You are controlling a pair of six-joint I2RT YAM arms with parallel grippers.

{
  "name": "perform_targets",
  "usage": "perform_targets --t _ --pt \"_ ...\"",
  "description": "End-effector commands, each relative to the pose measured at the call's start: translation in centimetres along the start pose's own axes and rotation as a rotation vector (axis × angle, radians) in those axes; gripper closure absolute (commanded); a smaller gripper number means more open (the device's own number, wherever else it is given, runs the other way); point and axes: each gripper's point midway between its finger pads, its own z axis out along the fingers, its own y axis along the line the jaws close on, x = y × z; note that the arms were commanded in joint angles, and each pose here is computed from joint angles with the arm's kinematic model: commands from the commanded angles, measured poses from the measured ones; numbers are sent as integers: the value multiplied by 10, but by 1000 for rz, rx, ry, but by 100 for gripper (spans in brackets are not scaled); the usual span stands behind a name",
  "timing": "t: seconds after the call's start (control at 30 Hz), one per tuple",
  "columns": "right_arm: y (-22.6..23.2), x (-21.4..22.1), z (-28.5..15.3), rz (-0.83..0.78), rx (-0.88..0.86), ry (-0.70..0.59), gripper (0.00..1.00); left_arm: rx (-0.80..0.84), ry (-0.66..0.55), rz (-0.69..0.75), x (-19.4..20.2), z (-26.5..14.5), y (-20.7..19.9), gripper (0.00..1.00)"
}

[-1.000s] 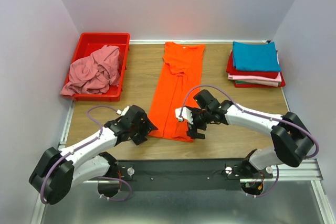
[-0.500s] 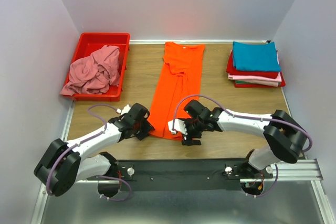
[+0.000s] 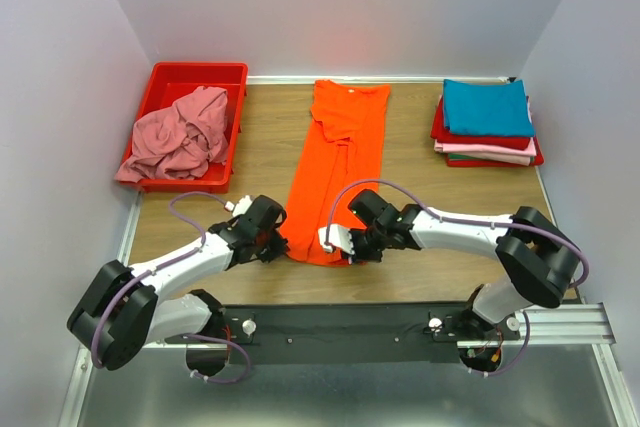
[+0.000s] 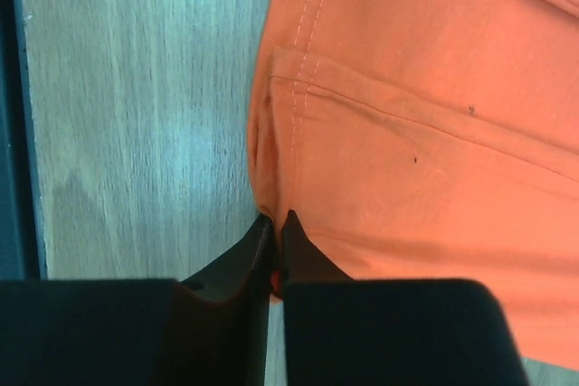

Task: Fold and stack the t-shirts
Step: Fold the tshirt

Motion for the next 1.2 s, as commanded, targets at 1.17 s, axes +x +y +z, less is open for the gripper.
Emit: perform_targets --t 1.17 --pt "-233 27 -106 254 349 -56 100 283 -96 280 -168 41 -198 100"
